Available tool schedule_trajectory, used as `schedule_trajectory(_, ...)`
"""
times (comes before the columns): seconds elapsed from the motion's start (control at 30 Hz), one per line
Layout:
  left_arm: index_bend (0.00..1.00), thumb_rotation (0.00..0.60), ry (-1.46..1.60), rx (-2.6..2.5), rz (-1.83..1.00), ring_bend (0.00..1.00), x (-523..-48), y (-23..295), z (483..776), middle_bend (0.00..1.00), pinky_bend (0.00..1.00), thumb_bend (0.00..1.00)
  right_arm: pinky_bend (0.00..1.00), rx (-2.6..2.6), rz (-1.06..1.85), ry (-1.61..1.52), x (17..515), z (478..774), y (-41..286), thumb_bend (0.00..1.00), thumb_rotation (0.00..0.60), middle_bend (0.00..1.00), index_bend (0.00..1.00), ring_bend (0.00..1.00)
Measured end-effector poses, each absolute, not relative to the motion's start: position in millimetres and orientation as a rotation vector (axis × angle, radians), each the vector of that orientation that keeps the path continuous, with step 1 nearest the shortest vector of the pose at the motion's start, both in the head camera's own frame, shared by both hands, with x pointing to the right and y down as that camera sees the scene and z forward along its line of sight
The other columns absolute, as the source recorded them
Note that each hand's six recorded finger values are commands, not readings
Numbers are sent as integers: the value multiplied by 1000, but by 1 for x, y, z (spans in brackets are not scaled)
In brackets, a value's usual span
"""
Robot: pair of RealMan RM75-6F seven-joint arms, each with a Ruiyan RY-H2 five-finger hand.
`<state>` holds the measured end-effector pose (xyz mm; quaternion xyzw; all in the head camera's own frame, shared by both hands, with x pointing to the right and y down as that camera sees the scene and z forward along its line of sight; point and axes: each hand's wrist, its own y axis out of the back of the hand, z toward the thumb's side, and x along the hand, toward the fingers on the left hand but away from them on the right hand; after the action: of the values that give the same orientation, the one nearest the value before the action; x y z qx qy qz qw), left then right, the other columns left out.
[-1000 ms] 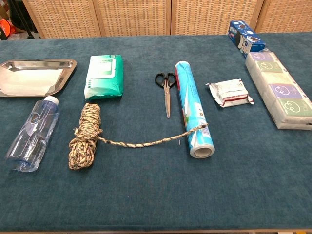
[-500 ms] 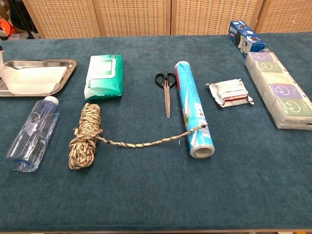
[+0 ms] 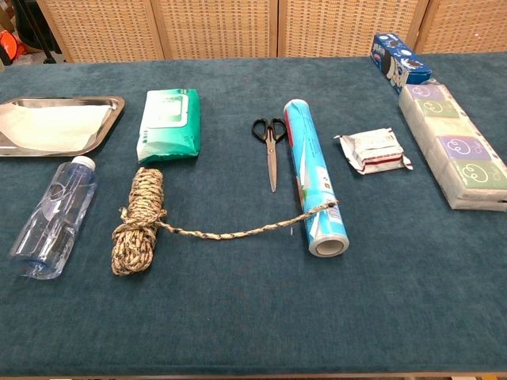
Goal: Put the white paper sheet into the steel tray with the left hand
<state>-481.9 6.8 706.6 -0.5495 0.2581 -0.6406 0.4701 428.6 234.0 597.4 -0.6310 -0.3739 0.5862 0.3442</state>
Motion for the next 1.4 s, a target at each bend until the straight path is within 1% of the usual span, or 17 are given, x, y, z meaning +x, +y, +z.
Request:
schedule_trajectory(0.07,274,600,644,-1346,-1557,0,-482,5,703,0,0,91,0,-1642,1517,-975,428,597,234,0,600,0,112,0)
schedule_trajectory(0.2,271,600,661,-1349,-1532,0,-481,2,697,0,0,13,0,-1642,1510,-984,429,595,233,0,600,0,113,0)
schedule_trajectory(0.27,269,600,670,-1351,-1518,0,-481,-1,694,0,0,0,0,-1642,1505,-991,429,593,233,0,600,0,113,0)
schedule_trajectory(0.53,268,600,767,-1377,-1439,0,-480,-14,673,0,0,0,0,-1648,1488,-1004,428,589,234,0,600,0,112,0)
schedule_trajectory(0.73,268,600,823,-1395,-1396,0,-477,-18,665,0,0,0,0,-1652,1479,-1011,428,586,234,0,600,0,112,0)
schedule_trajectory(1.03,268,600,868,-1424,-1341,0,-467,-19,659,0,0,0,0,-1656,1475,-1014,428,585,234,0,600,0,113,0)
schedule_trajectory(1.13,298,600,873,-1451,-1331,1,-463,-16,662,11,31,41,0,-1658,1474,-1012,428,585,234,0,600,0,113,0)
schedule_trajectory(1.2,339,600,873,-1475,-1326,22,-460,-13,665,68,92,125,0,-1659,1474,-1013,428,584,234,0,600,0,112,0)
schedule_trajectory(1.23,349,600,869,-1495,-1323,31,-457,-9,669,88,105,154,0,-1659,1474,-1014,428,584,234,0,600,0,112,0)
schedule_trajectory(1.3,369,600,843,-1530,-1324,46,-452,-2,676,116,118,220,0,-1660,1476,-1014,429,584,234,0,600,0,112,0)
schedule_trajectory(1.4,384,600,812,-1598,-1324,45,-444,10,686,130,118,255,0,-1660,1474,-1014,429,583,234,0,600,0,112,0)
